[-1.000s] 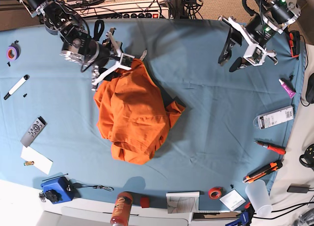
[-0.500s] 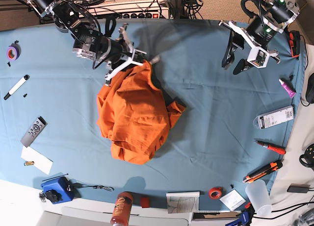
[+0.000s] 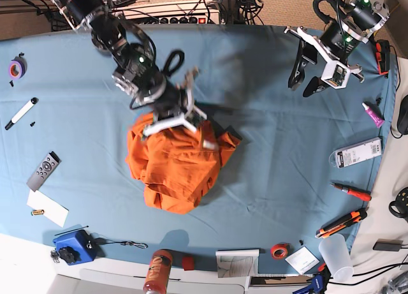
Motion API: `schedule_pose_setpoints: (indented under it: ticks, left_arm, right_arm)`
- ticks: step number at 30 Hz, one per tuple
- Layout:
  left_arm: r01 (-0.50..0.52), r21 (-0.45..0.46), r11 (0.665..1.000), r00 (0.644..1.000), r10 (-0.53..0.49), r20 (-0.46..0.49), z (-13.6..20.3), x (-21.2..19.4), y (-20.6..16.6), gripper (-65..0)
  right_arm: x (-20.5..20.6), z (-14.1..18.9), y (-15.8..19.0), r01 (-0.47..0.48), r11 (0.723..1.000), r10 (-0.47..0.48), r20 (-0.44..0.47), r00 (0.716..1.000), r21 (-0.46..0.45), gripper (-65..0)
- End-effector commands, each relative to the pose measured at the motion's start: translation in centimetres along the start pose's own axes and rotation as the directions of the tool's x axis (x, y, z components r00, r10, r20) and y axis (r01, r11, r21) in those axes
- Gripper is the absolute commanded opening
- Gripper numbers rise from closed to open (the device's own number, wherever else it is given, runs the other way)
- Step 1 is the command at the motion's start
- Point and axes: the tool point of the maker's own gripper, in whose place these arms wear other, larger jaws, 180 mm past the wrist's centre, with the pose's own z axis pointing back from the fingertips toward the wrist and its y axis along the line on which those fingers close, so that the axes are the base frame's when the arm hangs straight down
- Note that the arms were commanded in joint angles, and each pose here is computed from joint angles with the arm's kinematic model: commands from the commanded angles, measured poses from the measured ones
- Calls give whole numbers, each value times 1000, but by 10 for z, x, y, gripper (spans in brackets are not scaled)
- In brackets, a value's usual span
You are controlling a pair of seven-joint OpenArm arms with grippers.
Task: Layout the t-shirt on the table in an organized manner, then fold the t-shirt properly
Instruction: 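Grasp the orange t-shirt with the right gripper and drag it outward, then grasp the opposite end of the t-shirt with the left gripper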
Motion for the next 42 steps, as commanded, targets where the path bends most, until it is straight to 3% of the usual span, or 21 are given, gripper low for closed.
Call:
schedule_pose_setpoints:
  ticks: [1,4,7,13,16,18,24,28,32,38,42]
  left_arm:
    - [2,-10,1000,999,-2,44,2,11,-2,-424]
    - [2,-9,1000,999,-2,44,2,11,-2,-424]
    - [2,-10,1000,999,-1,44,2,11,-2,-424]
    - [10,-25,1000,999,-9,45,2,11,-5,-424]
    - [29,-76,997,996,-23,88,1,20,-14,-424]
    - [51,-107,993,991,-37,131,-1,30,-19,-424]
    - [127,-181,975,984,-101,145,-33,37,-47,-424]
    - [137,-138,981,982,-116,149,-64,45,-56,-424]
    - [250,-106,962,956,-228,183,-84,64,-68,-424]
    - [367,-78,927,915,-345,209,-106,79,-79,-424]
    - [402,-98,910,912,-389,130,-138,55,-70,-385]
  right_arm:
    - [16,3,-22,4,998,0,48,999,-67,-650]
    - [23,5,-61,63,982,-51,72,996,-178,-650]
    - [20,17,-114,144,940,-120,95,988,-310,-650]
    - [-11,67,-218,328,785,-278,173,945,-525,-650]
    - [-38,87,-246,414,706,-363,209,908,-575,-650]
    - [-56,93,-255,449,671,-409,212,888,-590,-650]
    - [-106,95,-268,473,614,-489,166,856,-632,-650]
    - [-136,92,-267,484,588,-544,125,829,-648,-650]
    - [-150,93,-269,494,565,-567,124,814,-661,-650]
    - [-158,93,-268,497,557,-587,108,803,-666,-650]
    - [-160,93,-266,496,558,-594,97,798,-666,-650]
